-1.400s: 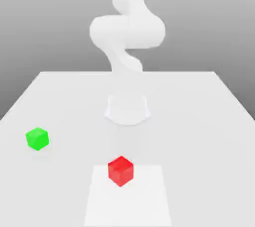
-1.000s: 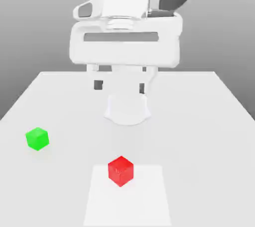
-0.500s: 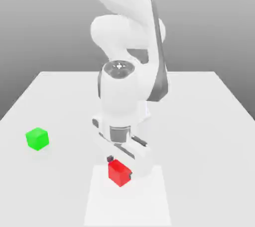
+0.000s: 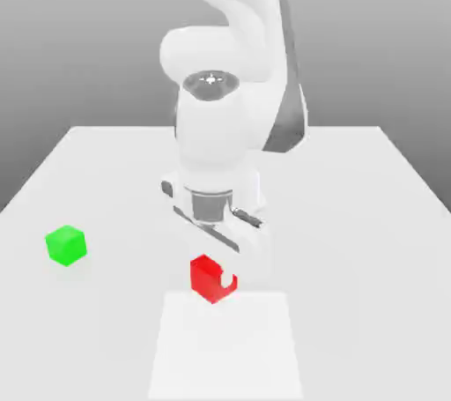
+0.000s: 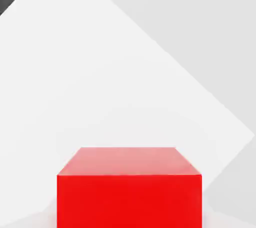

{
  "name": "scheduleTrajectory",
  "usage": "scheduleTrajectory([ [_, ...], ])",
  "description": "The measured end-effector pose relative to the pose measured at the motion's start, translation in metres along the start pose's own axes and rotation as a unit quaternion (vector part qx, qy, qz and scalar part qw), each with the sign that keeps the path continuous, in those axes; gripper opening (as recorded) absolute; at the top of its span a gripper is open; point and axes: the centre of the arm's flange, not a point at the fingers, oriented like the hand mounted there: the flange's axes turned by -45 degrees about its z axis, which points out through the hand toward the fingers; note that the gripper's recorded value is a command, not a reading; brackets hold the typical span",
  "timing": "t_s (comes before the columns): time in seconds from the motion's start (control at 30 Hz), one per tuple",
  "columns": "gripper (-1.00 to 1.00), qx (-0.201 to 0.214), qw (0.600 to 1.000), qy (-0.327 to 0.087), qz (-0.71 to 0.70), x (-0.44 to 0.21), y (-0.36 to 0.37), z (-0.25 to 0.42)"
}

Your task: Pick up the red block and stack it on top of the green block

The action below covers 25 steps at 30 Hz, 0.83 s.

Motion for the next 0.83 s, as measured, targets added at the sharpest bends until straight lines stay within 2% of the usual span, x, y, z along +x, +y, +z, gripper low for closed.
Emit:
scheduleTrajectory([
  [0.23,-1.00,-0.003,0.980,0.001,0.197,0.073,0.108,-0.015],
  [0.5,-1.00,0.000,0.909,-0.001,0.417,0.102,0.256,-0.030],
  [0.73,-1.00,0.001,0.898,-0.002,0.439,0.102,0.271,0.026],
  [0.77,1.00,0.001,0.899,-0.002,0.439,0.101,0.271,0.032],
  [0.83,1.00,0.001,0.899,-0.002,0.439,0.101,0.271,0.032],
])
